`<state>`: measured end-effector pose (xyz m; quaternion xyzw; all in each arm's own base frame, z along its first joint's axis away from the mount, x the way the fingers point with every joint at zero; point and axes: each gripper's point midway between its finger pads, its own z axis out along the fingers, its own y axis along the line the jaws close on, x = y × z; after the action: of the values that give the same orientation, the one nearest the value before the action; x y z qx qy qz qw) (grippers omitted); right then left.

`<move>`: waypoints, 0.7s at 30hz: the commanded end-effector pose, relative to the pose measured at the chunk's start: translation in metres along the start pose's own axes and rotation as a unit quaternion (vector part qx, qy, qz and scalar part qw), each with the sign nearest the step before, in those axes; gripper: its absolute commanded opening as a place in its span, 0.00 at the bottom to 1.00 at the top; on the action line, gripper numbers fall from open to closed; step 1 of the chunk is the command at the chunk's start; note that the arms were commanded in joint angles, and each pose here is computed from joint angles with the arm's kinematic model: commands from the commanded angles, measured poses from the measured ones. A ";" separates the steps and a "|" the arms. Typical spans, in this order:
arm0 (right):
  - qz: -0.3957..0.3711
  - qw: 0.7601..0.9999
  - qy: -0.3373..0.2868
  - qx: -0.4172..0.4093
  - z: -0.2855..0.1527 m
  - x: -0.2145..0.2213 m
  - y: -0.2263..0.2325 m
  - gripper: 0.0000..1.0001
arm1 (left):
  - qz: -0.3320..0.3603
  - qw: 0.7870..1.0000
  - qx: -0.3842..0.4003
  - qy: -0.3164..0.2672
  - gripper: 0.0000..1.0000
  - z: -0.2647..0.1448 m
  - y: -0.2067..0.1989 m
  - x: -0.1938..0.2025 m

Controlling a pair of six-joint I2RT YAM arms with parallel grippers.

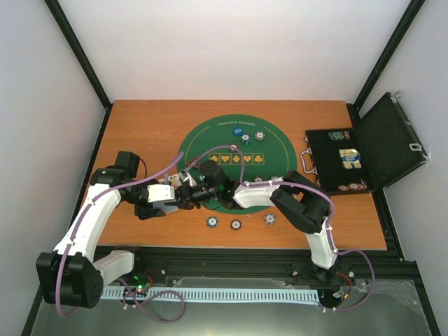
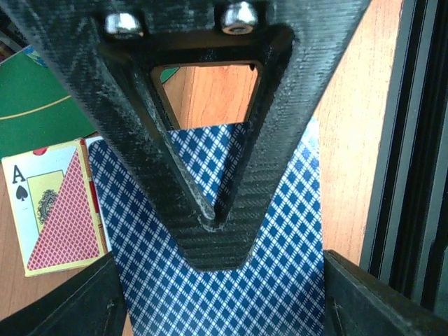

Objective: Distribute texas hold em gaming equipment

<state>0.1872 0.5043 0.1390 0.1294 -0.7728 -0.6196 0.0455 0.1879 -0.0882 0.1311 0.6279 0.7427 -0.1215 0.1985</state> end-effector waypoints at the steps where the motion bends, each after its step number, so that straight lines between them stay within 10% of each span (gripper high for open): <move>1: -0.013 1.000 -0.003 0.005 0.002 0.002 0.000 0.03 | 0.030 0.999 -0.020 -0.026 0.72 -0.011 0.005 -0.015; 8: -0.027 1.000 -0.006 -0.010 0.000 -0.001 0.018 0.03 | 0.024 0.999 -0.006 -0.030 0.99 -0.006 -0.005 -0.012; 21: -0.046 0.998 -0.005 -0.032 0.001 0.001 0.044 0.03 | 0.022 1.000 0.009 -0.008 0.91 0.006 -0.009 0.000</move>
<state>0.1834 0.5078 0.1433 0.1357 -0.7728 -0.6184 0.0431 0.1798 -0.0894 0.1255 0.6312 0.7391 -0.1270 0.1978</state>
